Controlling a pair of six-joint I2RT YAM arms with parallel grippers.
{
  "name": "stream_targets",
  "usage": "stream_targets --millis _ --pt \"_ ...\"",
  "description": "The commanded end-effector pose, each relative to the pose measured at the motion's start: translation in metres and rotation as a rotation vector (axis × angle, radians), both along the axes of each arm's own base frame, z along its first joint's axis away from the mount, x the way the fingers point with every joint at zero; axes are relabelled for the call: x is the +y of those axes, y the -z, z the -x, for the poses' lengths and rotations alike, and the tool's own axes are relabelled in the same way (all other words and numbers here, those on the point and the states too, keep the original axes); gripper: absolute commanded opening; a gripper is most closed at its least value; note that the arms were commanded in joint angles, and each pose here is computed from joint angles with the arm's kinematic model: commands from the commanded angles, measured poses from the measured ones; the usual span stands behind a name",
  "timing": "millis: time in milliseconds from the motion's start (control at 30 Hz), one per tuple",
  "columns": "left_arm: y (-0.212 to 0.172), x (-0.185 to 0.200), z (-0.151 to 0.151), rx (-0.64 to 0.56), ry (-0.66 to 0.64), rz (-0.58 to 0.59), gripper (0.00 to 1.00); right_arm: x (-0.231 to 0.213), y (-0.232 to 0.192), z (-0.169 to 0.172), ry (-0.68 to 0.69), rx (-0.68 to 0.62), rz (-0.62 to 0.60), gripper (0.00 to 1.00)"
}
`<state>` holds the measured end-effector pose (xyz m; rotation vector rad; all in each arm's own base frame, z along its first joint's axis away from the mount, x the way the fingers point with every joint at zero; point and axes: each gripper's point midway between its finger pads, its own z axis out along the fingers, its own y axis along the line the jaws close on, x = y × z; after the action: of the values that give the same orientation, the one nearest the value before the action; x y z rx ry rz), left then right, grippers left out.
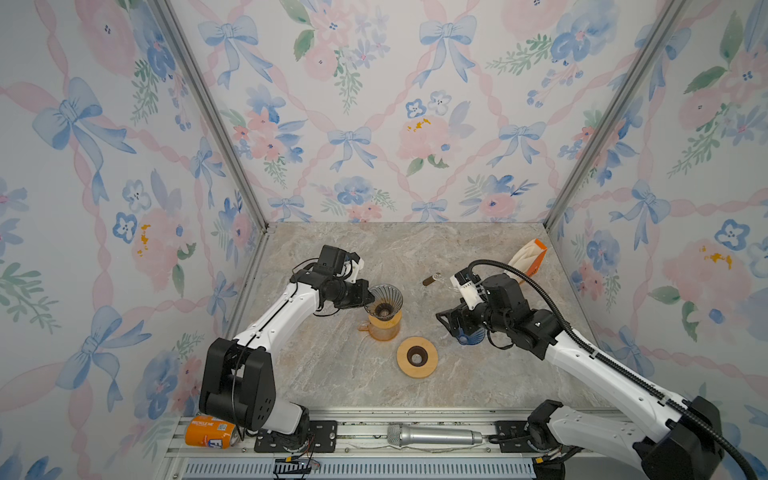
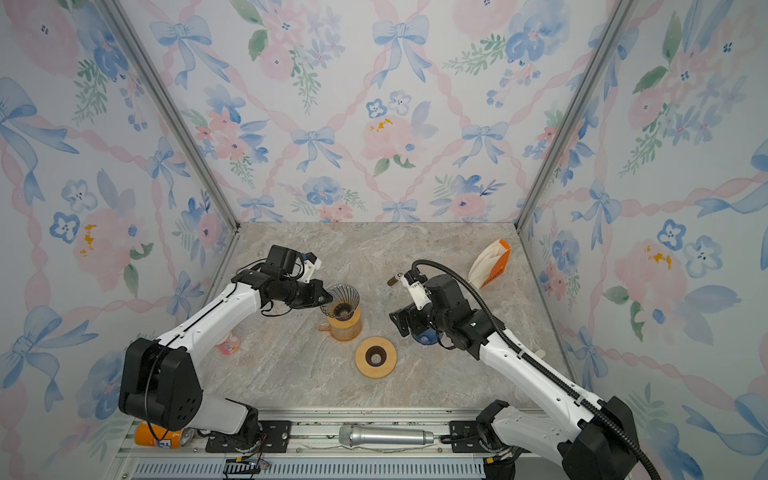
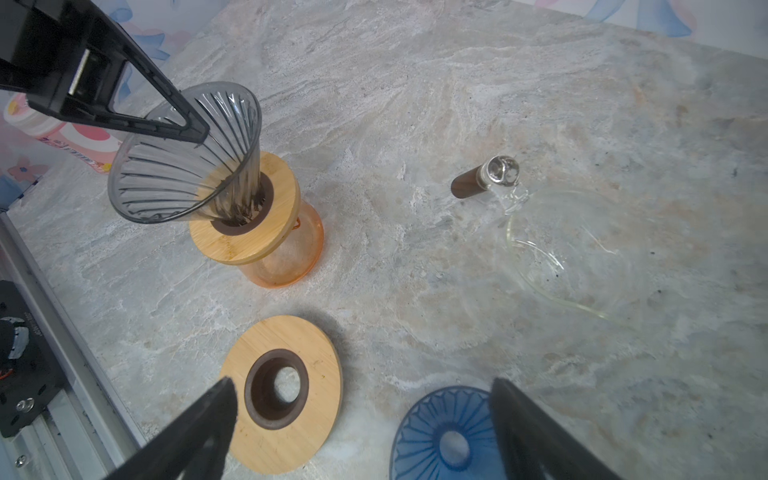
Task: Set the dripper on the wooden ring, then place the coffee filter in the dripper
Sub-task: 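Lower the grey dripper into the stand while the right gripper reaches toward it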
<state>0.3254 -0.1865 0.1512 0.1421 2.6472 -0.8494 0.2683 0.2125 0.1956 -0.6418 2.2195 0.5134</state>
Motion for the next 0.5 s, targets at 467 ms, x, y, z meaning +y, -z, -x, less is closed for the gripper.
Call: stream_targets --millis 467 --pt "0.005 -0.013 -0.015 -0.015 0.015 -0.066 0.07 0.002 -0.032 -0.019 0.076 0.022 -0.049 0.96"
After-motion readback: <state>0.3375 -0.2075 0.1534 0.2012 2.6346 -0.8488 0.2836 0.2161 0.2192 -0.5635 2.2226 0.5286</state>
